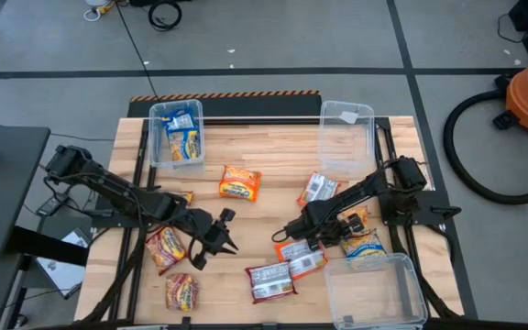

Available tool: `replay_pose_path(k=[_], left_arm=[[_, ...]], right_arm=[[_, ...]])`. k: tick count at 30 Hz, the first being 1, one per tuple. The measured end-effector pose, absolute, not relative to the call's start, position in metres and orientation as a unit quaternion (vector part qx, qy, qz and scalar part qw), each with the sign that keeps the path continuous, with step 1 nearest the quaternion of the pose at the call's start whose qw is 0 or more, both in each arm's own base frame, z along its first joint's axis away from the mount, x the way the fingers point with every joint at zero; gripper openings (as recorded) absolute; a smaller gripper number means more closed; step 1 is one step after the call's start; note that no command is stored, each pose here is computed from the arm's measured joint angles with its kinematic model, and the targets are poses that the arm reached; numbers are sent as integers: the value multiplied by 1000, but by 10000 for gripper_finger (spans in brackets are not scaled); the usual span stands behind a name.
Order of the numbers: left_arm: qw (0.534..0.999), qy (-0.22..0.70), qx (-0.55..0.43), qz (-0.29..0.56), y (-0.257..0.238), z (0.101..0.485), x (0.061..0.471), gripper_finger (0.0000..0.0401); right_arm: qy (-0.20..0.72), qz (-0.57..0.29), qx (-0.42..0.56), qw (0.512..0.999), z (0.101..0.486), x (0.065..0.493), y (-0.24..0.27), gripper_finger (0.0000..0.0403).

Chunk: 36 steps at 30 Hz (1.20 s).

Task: Sort Maruchan noodles
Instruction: Put the blue noodle pack into the top left transparent bin

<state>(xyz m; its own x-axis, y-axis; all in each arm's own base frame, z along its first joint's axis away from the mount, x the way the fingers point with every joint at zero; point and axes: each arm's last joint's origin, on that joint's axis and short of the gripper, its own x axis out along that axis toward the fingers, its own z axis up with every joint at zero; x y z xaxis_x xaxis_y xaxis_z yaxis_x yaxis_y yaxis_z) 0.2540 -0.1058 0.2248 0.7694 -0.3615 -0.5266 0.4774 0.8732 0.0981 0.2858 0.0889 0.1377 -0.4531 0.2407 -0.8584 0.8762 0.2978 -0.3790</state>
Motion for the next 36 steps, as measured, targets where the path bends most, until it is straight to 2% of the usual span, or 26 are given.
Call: replay_pose_path(k=[4, 13, 18, 23, 28, 32, 36], left_arm=[[934, 254, 112, -226, -107, 225, 254, 57], [936, 254, 102, -223, -107, 225, 254, 57], [937, 253, 101, -218, -105, 226, 255, 57], [938, 253, 101, -216, -104, 226, 255, 57], [938, 251, 101, -216, -104, 226, 255, 57], [938, 251, 101, -216, -104, 226, 255, 57], [939, 251, 103, -211, -104, 226, 256, 57]], right_arm=[[722, -449, 369, 375, 133, 288, 89, 137], [749, -416, 361, 367, 124, 289, 92, 137], [744, -420, 353, 382, 123, 289, 92, 130], [747, -411, 348, 390, 123, 290, 91, 93], [746, -415, 344, 391, 123, 290, 91, 17], [740, -413, 345, 404, 130, 292, 87, 9], [713, -407, 351, 450, 159, 306, 81, 6]])
